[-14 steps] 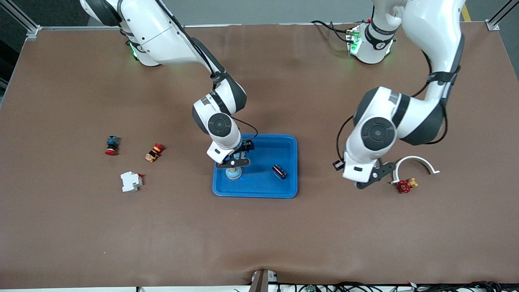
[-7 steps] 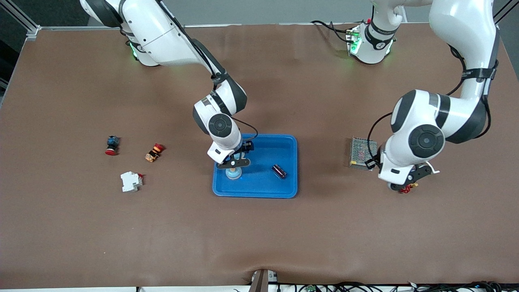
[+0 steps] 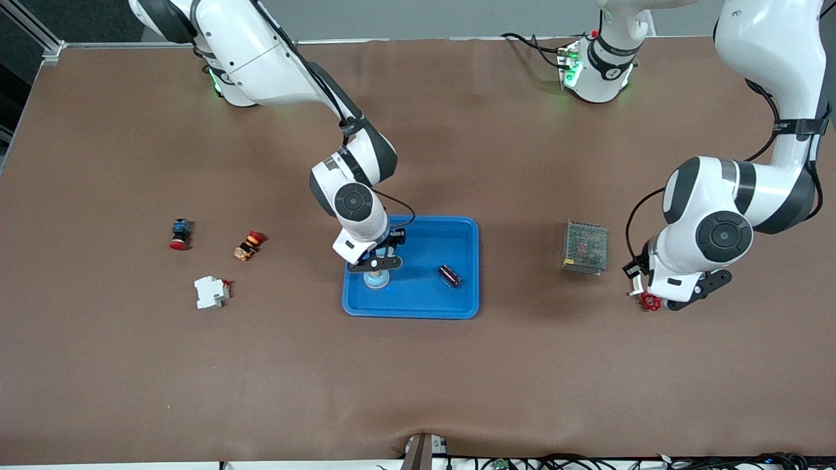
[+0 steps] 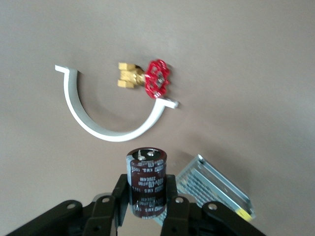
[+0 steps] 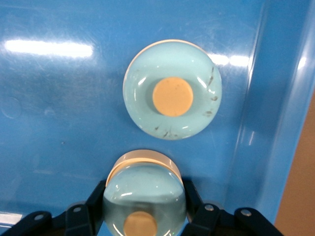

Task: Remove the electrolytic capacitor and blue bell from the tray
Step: 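Lower the capacitor inside the pipe while the right gripper carries the bell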

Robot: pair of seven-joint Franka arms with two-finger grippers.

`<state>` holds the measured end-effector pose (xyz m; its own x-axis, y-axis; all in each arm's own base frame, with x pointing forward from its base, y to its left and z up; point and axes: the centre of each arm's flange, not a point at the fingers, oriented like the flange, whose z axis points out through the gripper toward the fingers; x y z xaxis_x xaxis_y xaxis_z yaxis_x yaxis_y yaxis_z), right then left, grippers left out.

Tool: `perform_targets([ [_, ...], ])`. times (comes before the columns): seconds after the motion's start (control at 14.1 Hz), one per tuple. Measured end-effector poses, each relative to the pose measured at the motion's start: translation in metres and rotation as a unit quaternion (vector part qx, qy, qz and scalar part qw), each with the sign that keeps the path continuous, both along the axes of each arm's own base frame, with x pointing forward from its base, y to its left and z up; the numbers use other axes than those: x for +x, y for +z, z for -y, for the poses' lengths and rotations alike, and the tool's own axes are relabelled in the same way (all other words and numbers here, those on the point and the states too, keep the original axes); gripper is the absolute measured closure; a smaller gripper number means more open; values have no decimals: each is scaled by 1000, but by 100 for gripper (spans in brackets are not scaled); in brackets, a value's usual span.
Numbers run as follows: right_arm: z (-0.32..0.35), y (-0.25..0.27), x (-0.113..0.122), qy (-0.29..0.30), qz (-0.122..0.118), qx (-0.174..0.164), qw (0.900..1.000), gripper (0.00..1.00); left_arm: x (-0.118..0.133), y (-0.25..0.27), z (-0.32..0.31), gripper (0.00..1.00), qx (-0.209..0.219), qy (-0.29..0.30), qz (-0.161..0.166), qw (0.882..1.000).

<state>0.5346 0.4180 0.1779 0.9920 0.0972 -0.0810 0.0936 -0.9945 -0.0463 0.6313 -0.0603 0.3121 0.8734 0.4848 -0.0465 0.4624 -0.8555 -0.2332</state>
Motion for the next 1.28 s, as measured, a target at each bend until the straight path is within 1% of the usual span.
perform_targets([
  [0.14,-1,2,1,0,1,1,1000,34,-1,-9,-25,66,3,12,6,1000],
  [0.28,-1,12,5,0,-6,-4,1000,34,1,-11,-61,66,1,39,12,999],
  [0.43,2,38,11,2,-16,-12,1000,34,1,-16,-97,66,-4,64,29,997],
  [0.57,14,76,22,20,-25,-16,999,34,-6,-36,-122,66,-12,76,44,996],
  [0.78,61,121,51,54,-39,-14,998,34,-15,-64,-147,66,-14,80,50,995],
  [0.92,106,142,75,83,-51,-9,995,34,-15,-82,-151,66,-22,77,52,995],
  [1.0,131,150,88,101,-55,-4,993,34,-15,-91,-149,66,-25,76,48,996],
  [1.14,182,162,112,142,-51,10,989,34,-18,-107,-148,66,-28,74,39,996],
  [1.28,239,166,132,191,-42,20,980,34,-19,-116,-150,66,-24,68,33,997],
])
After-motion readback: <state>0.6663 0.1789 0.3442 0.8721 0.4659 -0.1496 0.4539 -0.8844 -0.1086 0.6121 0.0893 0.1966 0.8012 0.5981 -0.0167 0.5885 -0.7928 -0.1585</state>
